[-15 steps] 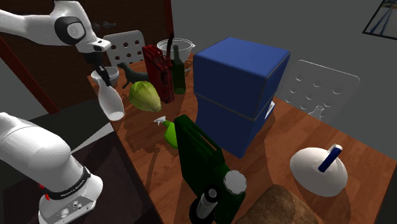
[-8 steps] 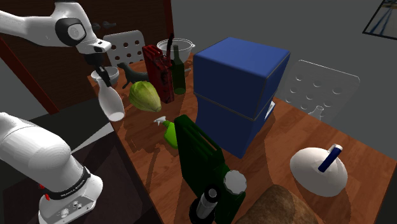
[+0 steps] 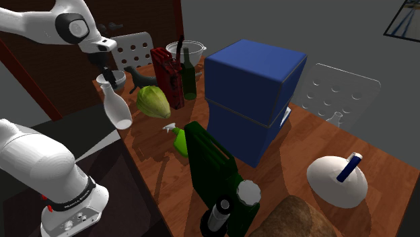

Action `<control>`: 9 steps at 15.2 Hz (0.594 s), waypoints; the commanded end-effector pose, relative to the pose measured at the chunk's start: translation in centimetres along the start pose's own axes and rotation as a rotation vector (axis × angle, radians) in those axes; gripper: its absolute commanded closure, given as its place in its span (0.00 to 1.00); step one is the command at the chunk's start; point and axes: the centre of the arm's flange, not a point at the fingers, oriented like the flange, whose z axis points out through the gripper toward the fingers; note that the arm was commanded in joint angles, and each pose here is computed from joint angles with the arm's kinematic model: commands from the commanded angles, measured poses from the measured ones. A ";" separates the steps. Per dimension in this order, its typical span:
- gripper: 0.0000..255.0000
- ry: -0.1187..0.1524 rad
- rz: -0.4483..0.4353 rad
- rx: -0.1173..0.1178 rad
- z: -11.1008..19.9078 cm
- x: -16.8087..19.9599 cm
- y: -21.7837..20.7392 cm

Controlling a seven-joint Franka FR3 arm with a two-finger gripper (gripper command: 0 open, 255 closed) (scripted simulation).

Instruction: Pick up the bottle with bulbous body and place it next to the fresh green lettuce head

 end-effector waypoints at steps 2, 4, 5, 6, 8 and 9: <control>0.00 -0.001 0.000 -0.001 -3.3 -0.2 -0.1; 0.00 -0.001 0.000 -0.001 -3.3 -0.2 -0.1; 0.00 -0.001 0.000 -0.001 -3.3 -0.2 -0.1; 0.00 -0.001 0.000 -0.001 -3.3 -0.2 -0.1; 0.00 -0.001 0.000 -0.001 -3.3 -0.2 -0.1; 0.00 -0.001 0.000 -0.001 -3.3 -0.2 -0.1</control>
